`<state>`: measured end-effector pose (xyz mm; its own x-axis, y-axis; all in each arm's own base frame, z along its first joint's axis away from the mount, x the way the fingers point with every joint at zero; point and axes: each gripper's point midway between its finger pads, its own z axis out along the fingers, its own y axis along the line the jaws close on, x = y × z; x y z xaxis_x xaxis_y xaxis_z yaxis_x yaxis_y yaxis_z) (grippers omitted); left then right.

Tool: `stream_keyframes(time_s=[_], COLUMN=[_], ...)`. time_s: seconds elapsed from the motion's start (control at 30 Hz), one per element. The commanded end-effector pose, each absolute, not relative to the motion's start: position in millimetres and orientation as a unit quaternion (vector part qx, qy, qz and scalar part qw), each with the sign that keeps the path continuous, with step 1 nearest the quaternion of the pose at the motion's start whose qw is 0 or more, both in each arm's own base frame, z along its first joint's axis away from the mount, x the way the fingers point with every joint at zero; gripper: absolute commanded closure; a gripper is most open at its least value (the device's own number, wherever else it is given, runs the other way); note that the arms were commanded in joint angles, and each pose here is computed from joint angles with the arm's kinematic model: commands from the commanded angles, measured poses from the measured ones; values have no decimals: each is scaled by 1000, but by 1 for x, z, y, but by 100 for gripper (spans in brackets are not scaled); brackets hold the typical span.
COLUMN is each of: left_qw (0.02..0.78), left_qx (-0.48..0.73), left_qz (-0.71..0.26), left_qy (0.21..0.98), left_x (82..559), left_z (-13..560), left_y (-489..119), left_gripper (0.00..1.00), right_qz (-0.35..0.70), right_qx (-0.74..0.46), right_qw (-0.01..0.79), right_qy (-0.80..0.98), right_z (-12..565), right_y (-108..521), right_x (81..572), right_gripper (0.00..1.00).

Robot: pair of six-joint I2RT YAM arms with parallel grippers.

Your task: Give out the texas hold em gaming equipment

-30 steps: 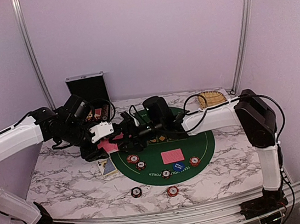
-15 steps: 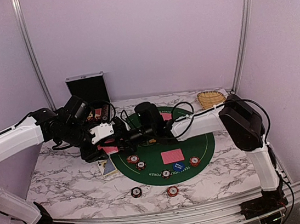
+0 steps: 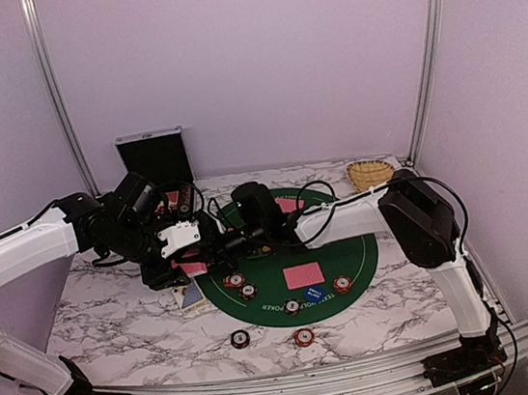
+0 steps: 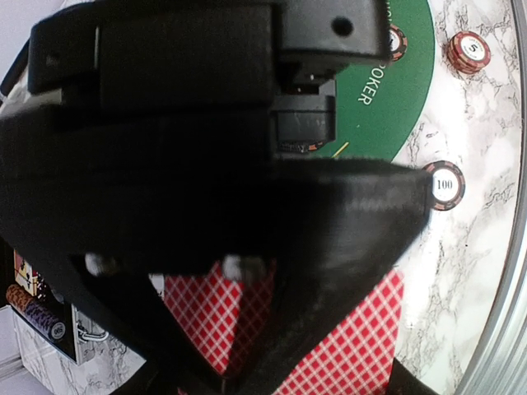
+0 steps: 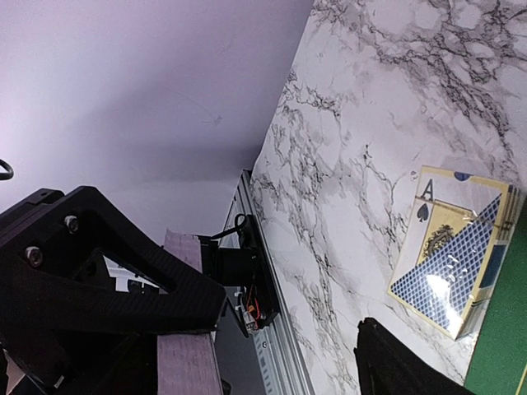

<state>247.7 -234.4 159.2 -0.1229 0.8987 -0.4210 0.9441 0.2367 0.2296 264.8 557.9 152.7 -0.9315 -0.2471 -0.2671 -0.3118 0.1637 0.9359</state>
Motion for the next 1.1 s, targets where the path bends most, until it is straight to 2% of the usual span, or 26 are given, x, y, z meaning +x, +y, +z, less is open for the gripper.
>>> stream_keyframes(time_s=[0.0,0.33,0.6,0.83,1.07], left_qw=[261,260,254,252,251], left_qx=[614,612,613,613,613], left_qz=[-38,-35,-28,-21,-15], left_qy=[744,746,748,749,749], left_x=[253,253,254,254,255], left_z=[168,168,163,161,159], left_y=[-233,-232,-229,-227,-224], left_gripper=[100,100,100,100,100], right_qz=[590,585,600,611,626], right_qx=[-175,-175,-173,-169,-154], right_qw=[23,39,53,58,66], right_qy=[788,791,779,771,762], right_z=[137,146,167,183,197], right_y=[537,519,511,506,496], right_x=[270,273,272,272,279], right_gripper=[23,36,65,81,93])
